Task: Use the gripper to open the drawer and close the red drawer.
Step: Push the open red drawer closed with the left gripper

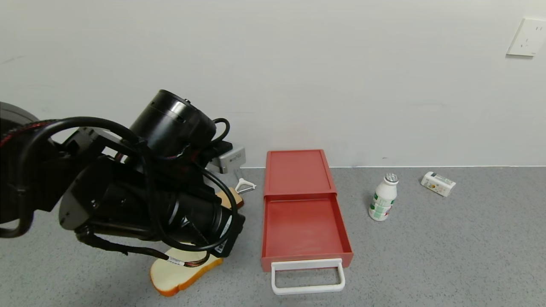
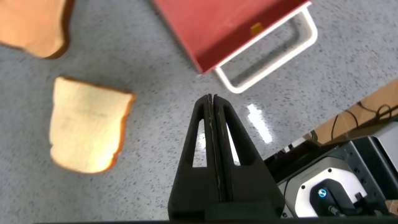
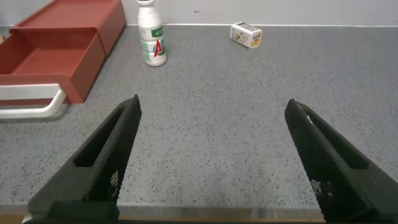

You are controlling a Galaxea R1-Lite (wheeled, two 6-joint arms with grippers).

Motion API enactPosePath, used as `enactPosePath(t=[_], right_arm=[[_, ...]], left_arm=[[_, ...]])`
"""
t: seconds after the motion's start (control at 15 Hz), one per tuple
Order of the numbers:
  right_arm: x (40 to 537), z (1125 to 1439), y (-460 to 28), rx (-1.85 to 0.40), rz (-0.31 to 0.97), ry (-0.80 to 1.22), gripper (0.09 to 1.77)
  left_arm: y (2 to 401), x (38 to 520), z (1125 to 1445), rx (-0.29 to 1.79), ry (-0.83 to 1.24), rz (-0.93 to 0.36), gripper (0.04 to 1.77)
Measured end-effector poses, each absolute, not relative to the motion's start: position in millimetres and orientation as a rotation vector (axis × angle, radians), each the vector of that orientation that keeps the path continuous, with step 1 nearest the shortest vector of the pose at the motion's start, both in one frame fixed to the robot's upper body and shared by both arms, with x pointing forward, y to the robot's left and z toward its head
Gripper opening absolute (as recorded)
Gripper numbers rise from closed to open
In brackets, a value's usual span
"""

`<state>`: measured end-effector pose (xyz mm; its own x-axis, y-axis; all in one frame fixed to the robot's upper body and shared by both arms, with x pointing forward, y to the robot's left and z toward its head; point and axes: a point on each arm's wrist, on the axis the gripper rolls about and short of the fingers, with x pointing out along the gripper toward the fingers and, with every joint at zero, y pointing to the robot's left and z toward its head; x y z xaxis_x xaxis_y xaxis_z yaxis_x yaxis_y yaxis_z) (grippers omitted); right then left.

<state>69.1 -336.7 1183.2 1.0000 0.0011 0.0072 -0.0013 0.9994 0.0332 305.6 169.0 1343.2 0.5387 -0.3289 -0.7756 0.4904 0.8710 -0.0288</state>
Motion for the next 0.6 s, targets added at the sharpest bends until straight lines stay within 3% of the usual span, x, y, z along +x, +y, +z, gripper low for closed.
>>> enactPosePath(t=[0.6], right_arm=[[69, 1183, -337, 0.033, 0.001, -0.007, 1.7]], left_arm=[[190, 305, 1355, 0.098, 0.853, -0.429, 0.11]])
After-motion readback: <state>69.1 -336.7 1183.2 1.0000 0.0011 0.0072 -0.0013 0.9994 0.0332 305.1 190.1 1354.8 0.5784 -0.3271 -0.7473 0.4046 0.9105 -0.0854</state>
